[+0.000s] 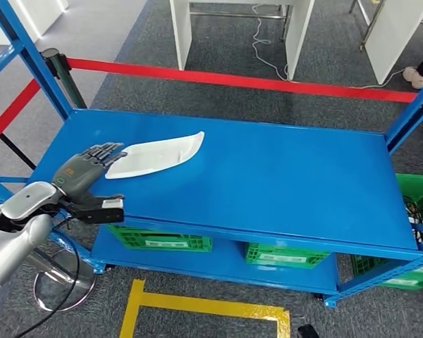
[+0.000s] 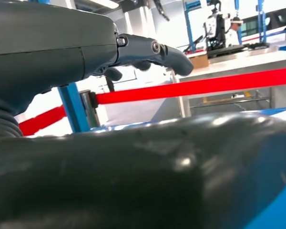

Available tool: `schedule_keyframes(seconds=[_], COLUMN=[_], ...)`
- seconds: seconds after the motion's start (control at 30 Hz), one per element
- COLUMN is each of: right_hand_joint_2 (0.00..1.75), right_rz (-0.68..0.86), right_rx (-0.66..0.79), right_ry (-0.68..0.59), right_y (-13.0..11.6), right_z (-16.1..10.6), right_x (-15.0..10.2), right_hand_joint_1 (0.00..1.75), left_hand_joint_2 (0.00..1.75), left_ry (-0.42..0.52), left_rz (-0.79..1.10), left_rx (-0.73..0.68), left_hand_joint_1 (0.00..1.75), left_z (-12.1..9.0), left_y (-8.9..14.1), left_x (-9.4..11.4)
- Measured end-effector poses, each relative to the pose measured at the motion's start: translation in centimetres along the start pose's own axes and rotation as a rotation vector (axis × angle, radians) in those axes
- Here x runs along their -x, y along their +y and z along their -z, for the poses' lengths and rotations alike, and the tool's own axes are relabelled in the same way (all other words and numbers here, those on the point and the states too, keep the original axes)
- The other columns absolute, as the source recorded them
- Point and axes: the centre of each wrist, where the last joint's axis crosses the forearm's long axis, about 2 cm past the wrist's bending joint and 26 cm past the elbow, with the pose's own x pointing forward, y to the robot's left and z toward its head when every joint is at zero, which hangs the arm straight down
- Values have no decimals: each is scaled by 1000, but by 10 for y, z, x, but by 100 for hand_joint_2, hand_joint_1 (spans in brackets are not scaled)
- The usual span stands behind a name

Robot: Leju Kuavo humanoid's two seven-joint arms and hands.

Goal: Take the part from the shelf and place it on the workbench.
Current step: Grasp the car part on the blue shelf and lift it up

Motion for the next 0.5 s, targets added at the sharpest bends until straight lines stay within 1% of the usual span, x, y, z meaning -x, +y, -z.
schedule_keyframes(seconds=[0.2, 0.33, 0.47, 0.5], right_hand_joint_2=[0, 0, 0, 0], right_rz=[-2, -1, -2, -2], right_rx=[0, -2, -1, -2], right_ry=[-7, -6, -8, -8], right_y=[-2, -1, -2, -2], right_z=[1, 0, 0, 0], right_x=[-2, 0, -1, -1], right_hand_joint_1=[0, 0, 0, 0], left_hand_joint_2=[0, 0, 0, 44], left_ry=[-30, -48, -59, -59], left_rz=[-6, -14, -22, -24], left_rx=[-5, -6, -34, -38], left_hand_joint_1=[0, 0, 0, 0], left_z=[12, 18, 23, 24], left_y=[2, -1, -1, -1], left_x=[-13, -23, -31, -32])
